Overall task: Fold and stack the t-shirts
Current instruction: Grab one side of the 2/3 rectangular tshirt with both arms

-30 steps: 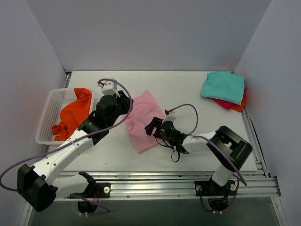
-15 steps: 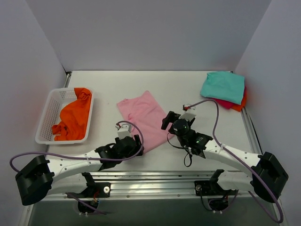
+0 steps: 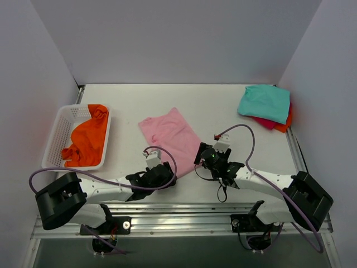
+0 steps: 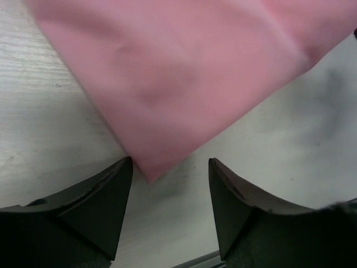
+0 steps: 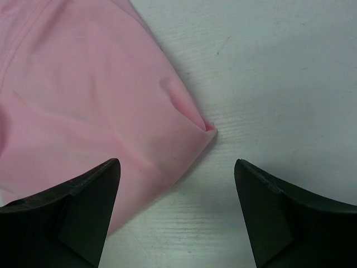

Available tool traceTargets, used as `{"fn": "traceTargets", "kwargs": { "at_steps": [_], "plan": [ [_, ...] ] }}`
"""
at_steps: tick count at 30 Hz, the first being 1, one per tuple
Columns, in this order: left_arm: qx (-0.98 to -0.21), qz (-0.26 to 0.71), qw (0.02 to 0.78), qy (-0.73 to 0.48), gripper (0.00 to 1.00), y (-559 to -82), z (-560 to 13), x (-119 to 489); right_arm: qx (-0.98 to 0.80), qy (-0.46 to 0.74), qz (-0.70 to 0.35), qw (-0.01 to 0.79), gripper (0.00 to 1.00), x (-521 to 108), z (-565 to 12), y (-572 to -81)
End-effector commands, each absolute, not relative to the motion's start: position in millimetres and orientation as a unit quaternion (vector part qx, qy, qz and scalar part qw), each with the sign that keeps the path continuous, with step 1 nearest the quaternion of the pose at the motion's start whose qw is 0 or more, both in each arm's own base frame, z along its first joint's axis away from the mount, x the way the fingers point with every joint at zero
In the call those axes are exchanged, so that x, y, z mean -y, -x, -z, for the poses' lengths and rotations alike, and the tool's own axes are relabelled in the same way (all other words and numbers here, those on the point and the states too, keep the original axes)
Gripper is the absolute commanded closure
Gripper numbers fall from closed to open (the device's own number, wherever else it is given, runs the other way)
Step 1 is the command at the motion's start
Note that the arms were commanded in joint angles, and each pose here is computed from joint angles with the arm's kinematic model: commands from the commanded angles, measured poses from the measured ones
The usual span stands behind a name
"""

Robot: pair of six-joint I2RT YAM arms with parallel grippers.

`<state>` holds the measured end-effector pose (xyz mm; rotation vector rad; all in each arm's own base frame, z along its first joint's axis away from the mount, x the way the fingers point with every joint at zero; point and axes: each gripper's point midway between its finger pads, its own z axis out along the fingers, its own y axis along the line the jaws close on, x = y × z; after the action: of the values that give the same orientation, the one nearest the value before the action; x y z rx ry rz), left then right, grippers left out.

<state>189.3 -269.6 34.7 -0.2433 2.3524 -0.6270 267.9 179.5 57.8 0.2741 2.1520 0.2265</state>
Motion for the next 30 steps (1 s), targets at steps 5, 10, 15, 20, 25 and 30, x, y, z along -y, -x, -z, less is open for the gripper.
{"fn": "traceTargets", "kwargs": {
  "at_steps": [5,10,15,20,25,30],
  "plan": [
    [-0.904,0.262,0.327,0.089,0.71,-186.1,-31.0,287.6,-0.865,-0.134,-0.104,0.472,0.21,-177.1,-57.0,-280.5],
    [-0.910,0.240,0.327,0.089,0.98,-187.4,-22.4,282.7,-0.869,-0.135,-0.104,0.465,0.21,-175.4,-50.1,-280.6],
    [-0.911,0.189,0.350,0.109,0.98,-190.0,-25.1,247.3,-0.872,-0.134,-0.115,0.456,0.21,-178.4,-43.6,-276.8],
    [-0.908,0.166,0.363,0.127,0.98,-194.0,-28.4,219.4,-0.878,-0.132,-0.130,0.442,0.24,-185.8,-26.1,-270.5],
    [-0.904,0.153,0.371,0.146,0.98,-197.6,-31.9,197.6,-0.889,-0.125,-0.134,0.419,0.29,-191.2,-2.2,-263.3],
    [-0.903,0.150,0.372,0.151,0.98,-197.9,-30.7,188.5,-0.896,-0.115,-0.143,0.405,0.50,-199.6,14.3,-261.4]
  ]
}}
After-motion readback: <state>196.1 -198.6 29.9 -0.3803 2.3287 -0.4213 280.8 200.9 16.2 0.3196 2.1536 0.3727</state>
